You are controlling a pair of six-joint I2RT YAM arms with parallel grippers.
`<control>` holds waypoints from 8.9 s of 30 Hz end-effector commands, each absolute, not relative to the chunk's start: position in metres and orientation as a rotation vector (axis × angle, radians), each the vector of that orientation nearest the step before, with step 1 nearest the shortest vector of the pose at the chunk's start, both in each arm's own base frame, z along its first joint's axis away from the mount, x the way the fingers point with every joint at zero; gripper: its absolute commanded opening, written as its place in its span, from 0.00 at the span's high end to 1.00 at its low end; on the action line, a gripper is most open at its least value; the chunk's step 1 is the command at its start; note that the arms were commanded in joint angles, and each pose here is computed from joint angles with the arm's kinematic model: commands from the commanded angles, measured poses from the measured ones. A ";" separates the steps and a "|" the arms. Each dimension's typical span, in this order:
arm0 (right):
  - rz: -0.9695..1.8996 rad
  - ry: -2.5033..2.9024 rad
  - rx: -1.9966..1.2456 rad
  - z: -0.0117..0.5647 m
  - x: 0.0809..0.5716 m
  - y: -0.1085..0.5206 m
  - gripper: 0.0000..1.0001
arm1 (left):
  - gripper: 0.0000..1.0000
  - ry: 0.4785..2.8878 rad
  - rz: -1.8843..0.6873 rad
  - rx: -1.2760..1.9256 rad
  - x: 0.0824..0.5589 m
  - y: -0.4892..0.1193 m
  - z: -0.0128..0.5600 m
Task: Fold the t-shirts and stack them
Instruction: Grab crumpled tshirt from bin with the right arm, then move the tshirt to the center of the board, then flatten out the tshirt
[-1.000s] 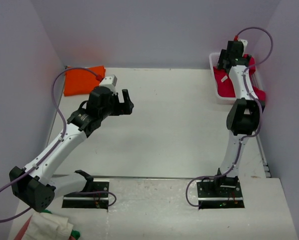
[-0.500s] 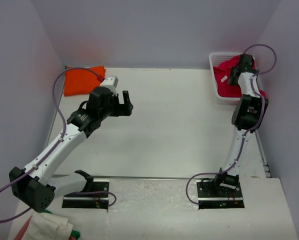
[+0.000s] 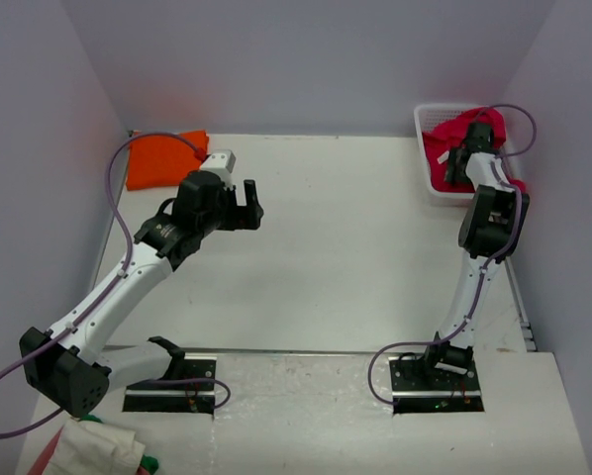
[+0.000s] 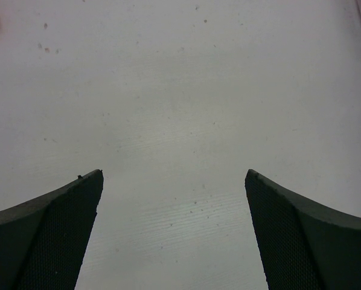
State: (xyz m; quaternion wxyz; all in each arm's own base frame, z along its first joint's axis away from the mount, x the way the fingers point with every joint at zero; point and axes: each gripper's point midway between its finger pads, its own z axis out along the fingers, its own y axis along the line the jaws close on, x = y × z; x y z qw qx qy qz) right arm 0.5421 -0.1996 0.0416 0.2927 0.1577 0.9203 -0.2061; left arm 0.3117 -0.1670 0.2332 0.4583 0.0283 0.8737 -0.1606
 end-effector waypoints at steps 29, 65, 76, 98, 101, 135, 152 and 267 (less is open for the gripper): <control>-0.337 1.751 0.362 0.329 0.607 -0.129 1.00 | 0.00 2.224 -0.270 0.013 0.317 -0.154 0.182; 0.572 1.153 -0.526 0.651 0.238 0.175 1.00 | 0.00 1.657 -1.642 0.424 0.244 -0.281 0.275; 0.450 1.246 -0.465 0.638 0.249 0.158 1.00 | 0.81 1.474 -1.656 0.629 0.199 -0.311 0.327; 0.659 1.264 -0.590 0.624 0.200 0.177 1.00 | 0.00 1.601 -1.229 0.590 0.305 -0.303 0.298; 0.672 1.269 -0.600 0.625 0.192 0.175 1.00 | 0.00 1.670 -1.217 0.540 0.320 -0.291 0.286; 0.421 1.703 -0.651 0.439 0.377 0.279 0.98 | 0.00 1.717 -0.180 -0.347 0.313 -0.069 0.366; 0.013 2.152 -0.164 0.320 0.438 0.157 0.01 | 0.00 2.147 -0.363 -0.051 0.298 -0.139 0.239; 0.522 2.703 -0.681 0.062 0.395 0.353 0.52 | 1.00 2.589 -0.386 -0.214 0.223 -0.146 0.099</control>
